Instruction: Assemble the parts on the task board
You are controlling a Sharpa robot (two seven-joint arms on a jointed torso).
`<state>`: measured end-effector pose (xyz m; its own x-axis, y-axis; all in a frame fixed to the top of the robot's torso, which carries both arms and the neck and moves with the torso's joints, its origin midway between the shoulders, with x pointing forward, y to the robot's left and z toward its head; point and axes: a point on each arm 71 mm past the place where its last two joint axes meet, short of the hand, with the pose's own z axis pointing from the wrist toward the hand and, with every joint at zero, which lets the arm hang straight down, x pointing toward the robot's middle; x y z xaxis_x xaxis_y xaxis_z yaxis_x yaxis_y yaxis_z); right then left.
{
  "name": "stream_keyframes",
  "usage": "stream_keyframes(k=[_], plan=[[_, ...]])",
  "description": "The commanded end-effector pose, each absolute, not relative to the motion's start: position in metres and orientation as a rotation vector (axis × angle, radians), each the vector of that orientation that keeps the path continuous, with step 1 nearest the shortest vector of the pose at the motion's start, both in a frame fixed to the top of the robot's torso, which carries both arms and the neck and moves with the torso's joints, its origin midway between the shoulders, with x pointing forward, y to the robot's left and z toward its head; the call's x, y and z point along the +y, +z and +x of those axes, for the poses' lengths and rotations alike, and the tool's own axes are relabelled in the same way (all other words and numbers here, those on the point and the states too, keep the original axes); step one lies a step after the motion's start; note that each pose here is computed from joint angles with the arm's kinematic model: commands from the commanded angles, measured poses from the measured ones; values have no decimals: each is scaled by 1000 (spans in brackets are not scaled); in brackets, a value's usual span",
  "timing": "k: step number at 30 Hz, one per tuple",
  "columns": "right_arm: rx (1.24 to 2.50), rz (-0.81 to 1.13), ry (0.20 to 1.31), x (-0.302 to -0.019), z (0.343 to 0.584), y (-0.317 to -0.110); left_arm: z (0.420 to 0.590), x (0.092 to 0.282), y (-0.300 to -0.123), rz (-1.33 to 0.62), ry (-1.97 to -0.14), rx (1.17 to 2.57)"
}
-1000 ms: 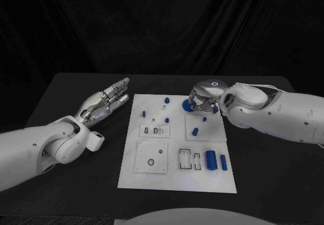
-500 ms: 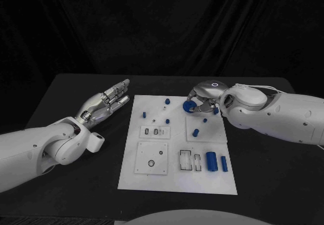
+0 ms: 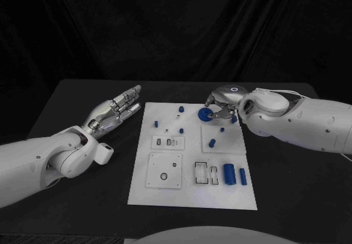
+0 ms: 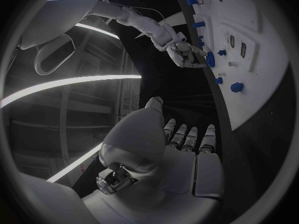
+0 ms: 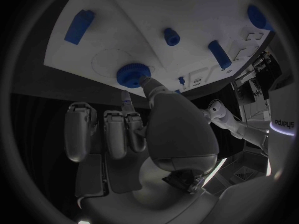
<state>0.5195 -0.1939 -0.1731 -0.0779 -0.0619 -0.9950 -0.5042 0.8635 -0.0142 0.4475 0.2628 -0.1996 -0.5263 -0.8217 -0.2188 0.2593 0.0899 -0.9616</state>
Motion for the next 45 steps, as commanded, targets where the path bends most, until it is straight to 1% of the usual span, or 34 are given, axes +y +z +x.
stream_keyframes(k=[1,13,22,45], plan=[[1636,-440,361,-195,522,-174,448,261,-197,-573,-1602,1499],[1635,-447,359,-193,527,-177,449,260,-198,-571,-1606,1501],[1650,-461,371,-189,526,-182,449,260,-198,-571,-1606,1502],[1667,-481,383,-188,525,-187,449,259,-198,-571,-1608,1506]])
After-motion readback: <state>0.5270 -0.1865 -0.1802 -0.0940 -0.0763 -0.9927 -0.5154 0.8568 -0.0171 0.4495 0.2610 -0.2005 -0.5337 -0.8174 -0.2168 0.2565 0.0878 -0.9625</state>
